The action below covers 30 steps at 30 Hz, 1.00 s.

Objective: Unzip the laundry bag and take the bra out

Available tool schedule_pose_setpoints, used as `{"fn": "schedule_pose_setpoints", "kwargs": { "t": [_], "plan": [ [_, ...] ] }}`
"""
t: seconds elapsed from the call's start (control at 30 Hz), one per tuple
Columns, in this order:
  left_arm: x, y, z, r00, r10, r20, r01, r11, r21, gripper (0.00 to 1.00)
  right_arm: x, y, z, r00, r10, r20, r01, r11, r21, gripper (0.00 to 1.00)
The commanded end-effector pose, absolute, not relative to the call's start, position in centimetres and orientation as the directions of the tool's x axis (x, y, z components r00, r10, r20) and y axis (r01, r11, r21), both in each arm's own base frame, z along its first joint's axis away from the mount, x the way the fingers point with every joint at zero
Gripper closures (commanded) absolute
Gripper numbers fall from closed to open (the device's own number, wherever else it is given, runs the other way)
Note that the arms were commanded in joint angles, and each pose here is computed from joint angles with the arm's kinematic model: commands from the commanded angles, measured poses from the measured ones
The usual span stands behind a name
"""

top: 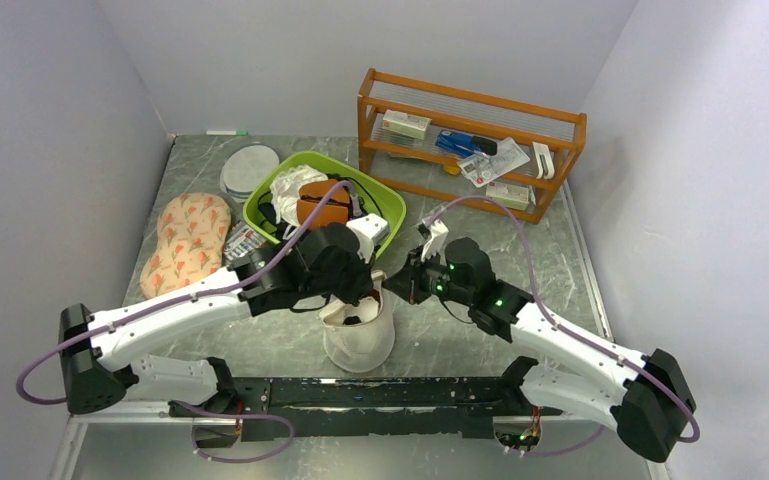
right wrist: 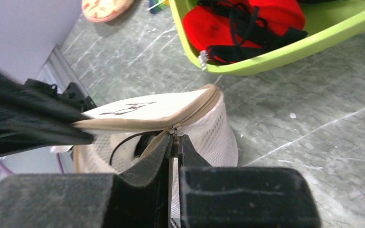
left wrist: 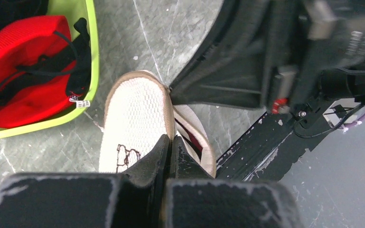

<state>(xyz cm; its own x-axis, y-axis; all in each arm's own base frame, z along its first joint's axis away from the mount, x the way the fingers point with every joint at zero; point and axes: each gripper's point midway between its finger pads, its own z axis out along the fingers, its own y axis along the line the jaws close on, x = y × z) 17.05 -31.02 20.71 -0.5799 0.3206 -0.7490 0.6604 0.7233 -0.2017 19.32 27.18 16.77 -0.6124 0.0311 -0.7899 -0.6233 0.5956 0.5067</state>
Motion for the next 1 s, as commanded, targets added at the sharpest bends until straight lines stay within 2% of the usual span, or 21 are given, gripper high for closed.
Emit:
{"fn": "schedule_pose_setpoints", "kwargs": {
  "t": [0.0,0.37,0.53,0.67,0.77,0.97],
  "plan": [
    [16.7,-30.2,23.7,-0.513,0.293,-0.807,0.699,0.688,-0.195,0.93,21.3,26.2,16.1,-0.622,0.020,-0.783,-0.560,0.687,0.463,1.00],
    [15.7,-27.6,24.8,-0.468,0.310,-0.827,0.723,0.673,-0.156,0.93,24.4,24.0,15.4,-0.630,0.025,-0.776,-0.518,0.732,0.444,1.00],
    [16.2,-26.9,24.1,-0.487,0.299,-0.821,0.684,0.715,-0.146,0.93,22.9,25.1,17.3,-0.583,0.003,-0.812,-0.632,0.627,0.456,1.00],
    [17.1,-26.2,22.4,-0.547,0.308,-0.779,0.609,0.784,-0.117,0.81,21.2,25.8,18.9,-0.554,0.013,-0.832,-0.700,0.533,0.475,1.00],
    [18.0,-26.1,21.7,-0.559,0.306,-0.771,0.563,0.822,-0.082,0.64,20.5,26.0,19.7,-0.551,0.021,-0.834,-0.719,0.495,0.488,1.00],
    [18.9,-29.1,21.4,-0.531,0.350,-0.772,0.620,0.781,-0.072,0.48,19.6,26.6,20.1,-0.568,0.006,-0.823,-0.736,0.442,0.512,1.00]
  ]
}}
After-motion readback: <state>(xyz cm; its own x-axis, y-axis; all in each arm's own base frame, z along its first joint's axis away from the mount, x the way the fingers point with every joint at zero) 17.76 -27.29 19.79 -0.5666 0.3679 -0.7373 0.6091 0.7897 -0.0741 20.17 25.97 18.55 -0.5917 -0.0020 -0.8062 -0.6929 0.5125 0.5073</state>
